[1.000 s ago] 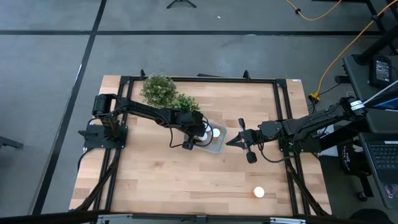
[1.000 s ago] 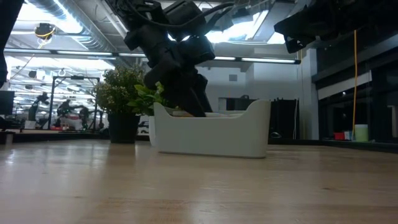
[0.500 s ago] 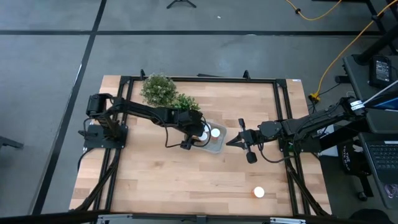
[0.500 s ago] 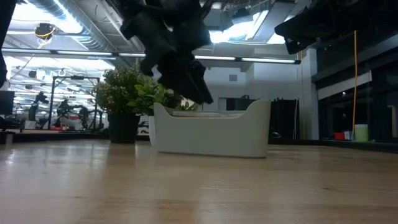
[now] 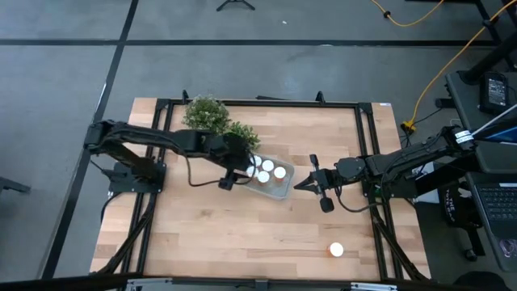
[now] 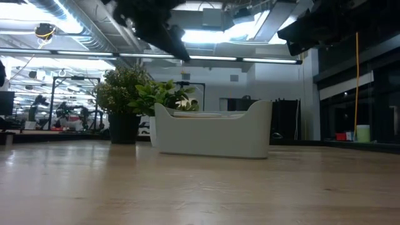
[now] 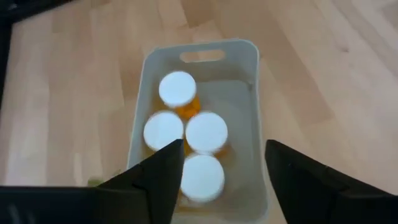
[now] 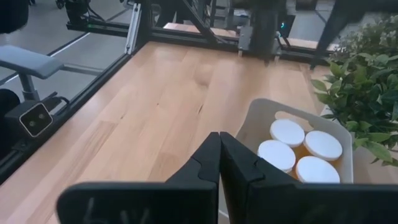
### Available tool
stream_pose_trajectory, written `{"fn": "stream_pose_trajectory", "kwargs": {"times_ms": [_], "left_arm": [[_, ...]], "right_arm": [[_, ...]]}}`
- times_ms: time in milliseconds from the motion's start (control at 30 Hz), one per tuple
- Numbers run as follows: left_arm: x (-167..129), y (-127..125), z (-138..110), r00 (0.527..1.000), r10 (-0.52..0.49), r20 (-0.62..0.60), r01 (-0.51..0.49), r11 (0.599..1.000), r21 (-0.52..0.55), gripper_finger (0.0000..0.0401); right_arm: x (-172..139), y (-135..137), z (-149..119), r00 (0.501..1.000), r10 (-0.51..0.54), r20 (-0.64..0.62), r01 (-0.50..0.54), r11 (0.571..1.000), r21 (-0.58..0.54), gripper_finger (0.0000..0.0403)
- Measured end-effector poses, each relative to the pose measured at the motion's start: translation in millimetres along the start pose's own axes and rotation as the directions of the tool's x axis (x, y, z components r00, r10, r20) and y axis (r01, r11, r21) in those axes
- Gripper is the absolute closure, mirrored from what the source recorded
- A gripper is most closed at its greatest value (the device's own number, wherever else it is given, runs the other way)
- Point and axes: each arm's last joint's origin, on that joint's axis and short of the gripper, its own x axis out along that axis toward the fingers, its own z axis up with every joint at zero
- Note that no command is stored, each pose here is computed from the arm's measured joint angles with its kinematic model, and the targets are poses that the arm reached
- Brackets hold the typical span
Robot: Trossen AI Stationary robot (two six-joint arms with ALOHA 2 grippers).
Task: Pick and place pill bottles into a basket
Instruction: Put the orange pill bottle into the grey bin
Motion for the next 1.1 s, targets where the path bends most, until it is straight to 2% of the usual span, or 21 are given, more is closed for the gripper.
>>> {"fn": "stream_pose_trajectory", "kwargs": {"times_ms": [233,400,567,867,1000,1100], "left_arm": [[-36,-6,-8,1.000,-0.015,0.011,0.016,0.998,-0.067,0.0253],[-42,-17,-38,0.999,-0.014,0.033,0.018,0.993,-0.115,0.0323],[-50,-29,-66,0.986,-0.004,0.167,0.027,0.991,-0.131,0.0391],[-78,-43,-101,0.927,0.058,0.370,-0.016,0.993,-0.116,0.0398],[-84,-46,-110,0.897,0.076,0.436,-0.031,0.993,-0.110,0.0399],[-85,-48,-115,0.890,0.080,0.448,-0.035,0.993,-0.109,0.0399]], "right_arm": [[0,0,-2,1.000,0.000,-0.017,0.000,1.000,0.006,0.0393],[1,0,-3,1.000,0.002,-0.028,-0.002,1.000,0.005,0.0393],[4,1,-5,0.999,0.003,-0.038,-0.002,1.000,0.013,0.0393],[4,2,-3,0.997,0.013,-0.070,0.002,0.979,0.205,0.0393],[3,6,10,0.990,0.039,-0.137,-0.009,0.977,0.213,0.0393],[-1,15,23,0.975,0.070,-0.213,-0.021,0.974,0.227,0.0397]]}}
